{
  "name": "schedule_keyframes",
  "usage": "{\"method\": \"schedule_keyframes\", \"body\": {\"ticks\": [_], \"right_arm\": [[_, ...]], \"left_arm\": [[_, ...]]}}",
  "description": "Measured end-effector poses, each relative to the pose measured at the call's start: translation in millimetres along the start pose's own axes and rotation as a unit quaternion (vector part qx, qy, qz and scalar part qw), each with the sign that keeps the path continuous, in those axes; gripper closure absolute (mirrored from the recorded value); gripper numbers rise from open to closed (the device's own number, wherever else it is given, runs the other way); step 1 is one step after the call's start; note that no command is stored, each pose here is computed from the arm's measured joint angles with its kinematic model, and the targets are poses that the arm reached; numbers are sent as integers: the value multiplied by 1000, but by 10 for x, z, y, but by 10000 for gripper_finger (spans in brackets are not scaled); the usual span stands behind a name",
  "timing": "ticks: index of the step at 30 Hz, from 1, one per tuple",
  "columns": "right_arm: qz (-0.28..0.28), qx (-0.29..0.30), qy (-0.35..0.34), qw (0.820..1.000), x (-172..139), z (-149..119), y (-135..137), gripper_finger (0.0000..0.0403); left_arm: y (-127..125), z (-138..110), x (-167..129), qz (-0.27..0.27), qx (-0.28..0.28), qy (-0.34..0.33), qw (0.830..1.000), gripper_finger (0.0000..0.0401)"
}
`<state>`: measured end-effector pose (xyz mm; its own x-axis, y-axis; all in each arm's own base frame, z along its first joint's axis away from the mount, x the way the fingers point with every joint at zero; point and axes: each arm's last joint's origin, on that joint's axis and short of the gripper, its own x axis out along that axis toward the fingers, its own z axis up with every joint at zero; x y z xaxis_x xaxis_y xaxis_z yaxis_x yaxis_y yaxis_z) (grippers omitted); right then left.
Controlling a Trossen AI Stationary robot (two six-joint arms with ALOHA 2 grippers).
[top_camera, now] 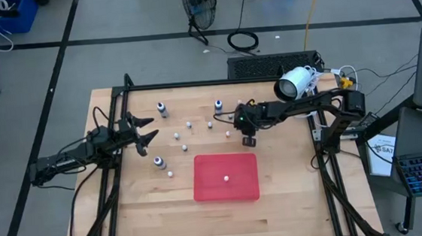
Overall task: Pick & Place food coloring
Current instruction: Put the small violet food coloring bottle into the red bin
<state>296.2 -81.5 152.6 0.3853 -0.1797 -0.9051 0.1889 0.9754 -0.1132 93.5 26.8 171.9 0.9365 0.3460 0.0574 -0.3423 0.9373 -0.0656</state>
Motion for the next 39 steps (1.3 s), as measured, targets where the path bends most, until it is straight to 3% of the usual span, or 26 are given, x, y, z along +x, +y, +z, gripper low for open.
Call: {"method": "schedule_keyframes", "body": {"ticks": [8,14,20,27,39], "right_arm": [[19,-17,-71,997,-640,405,266,346],[56,-81,-108,989,-1034,687,763,346],[70,-145,-68,985,-786,650,1209,346],[73,-163,4,984,-353,527,1495,346],[72,-181,47,980,-101,420,1646,346]], "left_arm": [[0,1,0,0,0,0,1000,132],[0,1,0,0,0,0,1000,132],[0,1,0,0,0,0,1000,132],[0,-2,0,0,0,1,1000,132],[0,0,0,0,0,0,1000,132]]}}
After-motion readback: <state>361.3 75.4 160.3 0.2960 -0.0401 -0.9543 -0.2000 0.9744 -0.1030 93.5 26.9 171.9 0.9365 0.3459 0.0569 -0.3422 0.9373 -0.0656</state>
